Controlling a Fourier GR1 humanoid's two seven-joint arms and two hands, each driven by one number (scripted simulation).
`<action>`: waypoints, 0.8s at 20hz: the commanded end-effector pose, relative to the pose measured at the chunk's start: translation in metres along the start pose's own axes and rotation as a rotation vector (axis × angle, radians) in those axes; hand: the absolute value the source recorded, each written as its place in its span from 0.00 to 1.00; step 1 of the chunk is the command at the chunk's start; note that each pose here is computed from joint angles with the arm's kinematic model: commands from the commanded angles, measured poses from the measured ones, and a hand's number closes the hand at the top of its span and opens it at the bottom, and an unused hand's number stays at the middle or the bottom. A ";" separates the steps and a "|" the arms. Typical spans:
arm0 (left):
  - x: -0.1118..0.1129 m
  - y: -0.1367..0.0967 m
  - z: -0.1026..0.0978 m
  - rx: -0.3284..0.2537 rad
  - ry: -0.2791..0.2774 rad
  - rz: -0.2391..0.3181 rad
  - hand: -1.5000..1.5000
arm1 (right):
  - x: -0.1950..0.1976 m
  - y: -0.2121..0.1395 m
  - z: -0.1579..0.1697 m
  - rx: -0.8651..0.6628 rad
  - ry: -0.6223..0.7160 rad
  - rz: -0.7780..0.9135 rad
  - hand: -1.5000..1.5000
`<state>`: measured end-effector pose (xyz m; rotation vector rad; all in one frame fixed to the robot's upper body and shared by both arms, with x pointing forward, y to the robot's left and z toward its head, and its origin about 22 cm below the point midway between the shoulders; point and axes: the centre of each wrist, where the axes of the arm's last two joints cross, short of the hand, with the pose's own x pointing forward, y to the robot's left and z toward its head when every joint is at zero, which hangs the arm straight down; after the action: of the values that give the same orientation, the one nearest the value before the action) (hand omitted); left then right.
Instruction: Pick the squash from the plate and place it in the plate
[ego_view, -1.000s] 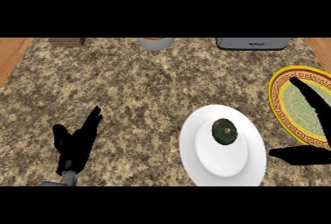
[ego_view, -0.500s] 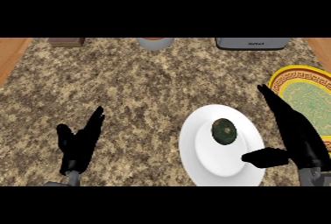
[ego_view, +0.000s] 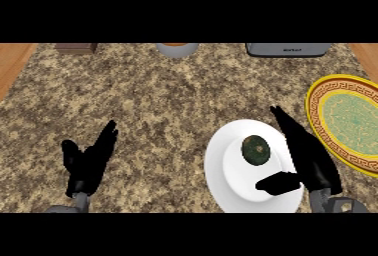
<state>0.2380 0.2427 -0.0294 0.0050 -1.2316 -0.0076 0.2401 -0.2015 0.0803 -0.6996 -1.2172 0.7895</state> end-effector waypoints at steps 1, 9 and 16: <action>0.002 -0.015 -0.018 -0.007 0.037 -0.011 0.50 | 0.000 0.022 -0.009 0.012 0.003 0.009 0.00; -0.016 -0.001 0.012 -0.014 0.036 0.003 0.50 | -0.014 0.034 -0.025 -0.014 0.098 0.135 0.00; 0.006 -0.013 -0.008 -0.025 0.033 0.001 0.50 | -0.007 0.055 -0.041 0.011 0.096 0.115 0.00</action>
<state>0.2370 0.2399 -0.0306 -0.0060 -1.2395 -0.0130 0.2621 -0.1875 0.0448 -0.8090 -1.1040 0.8395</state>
